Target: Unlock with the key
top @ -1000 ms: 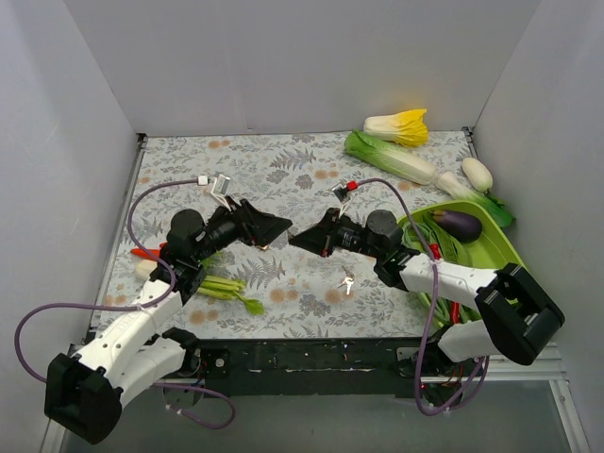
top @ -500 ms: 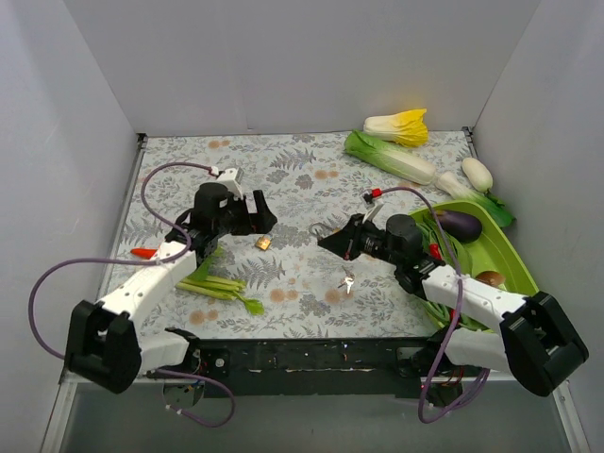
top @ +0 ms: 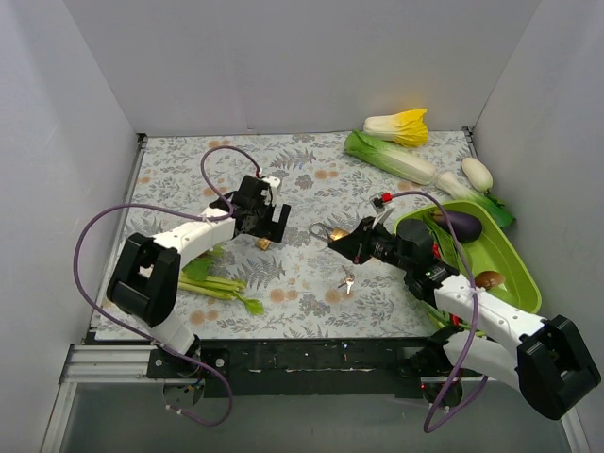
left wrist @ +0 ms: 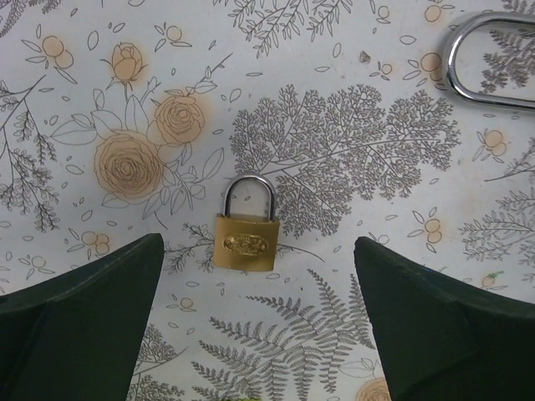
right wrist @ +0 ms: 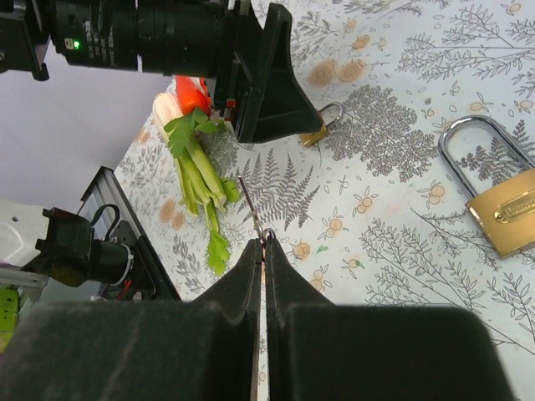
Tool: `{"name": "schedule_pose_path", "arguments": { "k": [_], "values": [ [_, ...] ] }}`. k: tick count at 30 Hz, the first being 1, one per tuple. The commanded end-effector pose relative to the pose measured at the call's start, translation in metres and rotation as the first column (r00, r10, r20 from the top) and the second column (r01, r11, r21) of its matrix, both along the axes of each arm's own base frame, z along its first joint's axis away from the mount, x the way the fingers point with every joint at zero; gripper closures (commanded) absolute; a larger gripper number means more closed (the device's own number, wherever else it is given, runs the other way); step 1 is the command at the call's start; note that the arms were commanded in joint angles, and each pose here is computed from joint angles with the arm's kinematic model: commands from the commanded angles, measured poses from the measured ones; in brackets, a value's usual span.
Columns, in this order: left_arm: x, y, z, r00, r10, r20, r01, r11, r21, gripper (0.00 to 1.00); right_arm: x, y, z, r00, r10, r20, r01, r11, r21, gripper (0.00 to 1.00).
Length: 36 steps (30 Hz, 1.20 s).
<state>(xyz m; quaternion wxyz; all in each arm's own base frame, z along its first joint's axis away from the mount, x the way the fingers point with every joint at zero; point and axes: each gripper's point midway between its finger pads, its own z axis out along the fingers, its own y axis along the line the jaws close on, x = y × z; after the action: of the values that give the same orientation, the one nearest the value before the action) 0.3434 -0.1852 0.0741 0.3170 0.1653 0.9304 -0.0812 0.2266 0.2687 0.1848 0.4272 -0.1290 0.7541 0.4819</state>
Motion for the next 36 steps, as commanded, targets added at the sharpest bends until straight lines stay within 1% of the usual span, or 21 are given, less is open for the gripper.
{"name": "schedule_pose_path", "arguments": {
  "k": [1,3,7,10,14,18,19,23,29,30,32,36],
  "values": [
    [0.013,0.006,0.001,0.999,-0.035,-0.002,0.035,0.995,0.091,0.02,0.001,-0.002,-0.001,1.000,-0.002,0.015,0.002,1.000,-0.001,0.99],
    [0.014,0.010,-0.005,1.000,-0.029,-0.007,0.030,0.993,0.116,0.02,0.001,-0.002,-0.003,1.000,0.004,0.008,-0.004,1.000,-0.001,0.99],
    [0.008,0.003,-0.015,0.997,-0.068,-0.049,0.072,0.993,0.091,0.02,0.002,0.000,-0.005,1.000,0.010,-0.005,-0.010,1.000,0.001,0.99],
    [0.007,0.003,-0.020,0.995,-0.075,-0.064,0.081,0.992,0.100,0.03,0.002,0.003,-0.005,1.000,0.018,-0.010,-0.018,1.000,0.008,0.99],
    [0.006,0.003,-0.025,0.992,-0.090,-0.089,0.097,0.992,0.077,0.07,0.002,0.005,-0.007,0.999,0.027,-0.020,-0.027,1.000,0.012,0.99],
    [0.011,0.013,-0.029,0.992,-0.065,-0.111,0.075,0.994,0.084,0.14,0.001,0.004,-0.008,0.999,0.027,-0.023,-0.027,1.000,0.012,0.99],
    [0.009,0.008,-0.031,0.988,-0.085,-0.128,0.093,0.994,0.061,0.17,0.001,0.004,-0.010,0.999,0.025,-0.024,-0.025,1.000,0.011,0.99],
    [0.005,0.005,-0.037,0.980,-0.099,-0.174,0.110,0.992,0.058,0.25,0.000,0.002,-0.012,0.999,0.024,-0.029,-0.023,1.000,0.009,0.99],
    [0.000,0.008,-0.042,0.978,-0.091,-0.186,0.111,0.989,0.100,0.32,-0.002,0.001,-0.012,0.999,0.020,-0.028,-0.020,1.000,0.010,0.99],
    [0.001,0.013,-0.041,0.983,-0.073,-0.171,0.097,0.986,0.136,0.33,-0.002,0.001,-0.012,0.999,0.020,-0.030,-0.020,1.000,0.009,0.99],
    [0.001,0.016,-0.042,0.985,-0.061,-0.163,0.088,0.983,0.162,0.35,-0.002,0.000,-0.012,0.999,0.019,-0.026,-0.019,1.000,0.008,0.99],
    [-0.010,0.010,-0.048,0.983,-0.088,-0.164,0.123,0.968,0.216,0.39,-0.002,-0.001,-0.014,1.000,0.012,-0.029,-0.012,1.000,0.001,0.99]
  ]
}}
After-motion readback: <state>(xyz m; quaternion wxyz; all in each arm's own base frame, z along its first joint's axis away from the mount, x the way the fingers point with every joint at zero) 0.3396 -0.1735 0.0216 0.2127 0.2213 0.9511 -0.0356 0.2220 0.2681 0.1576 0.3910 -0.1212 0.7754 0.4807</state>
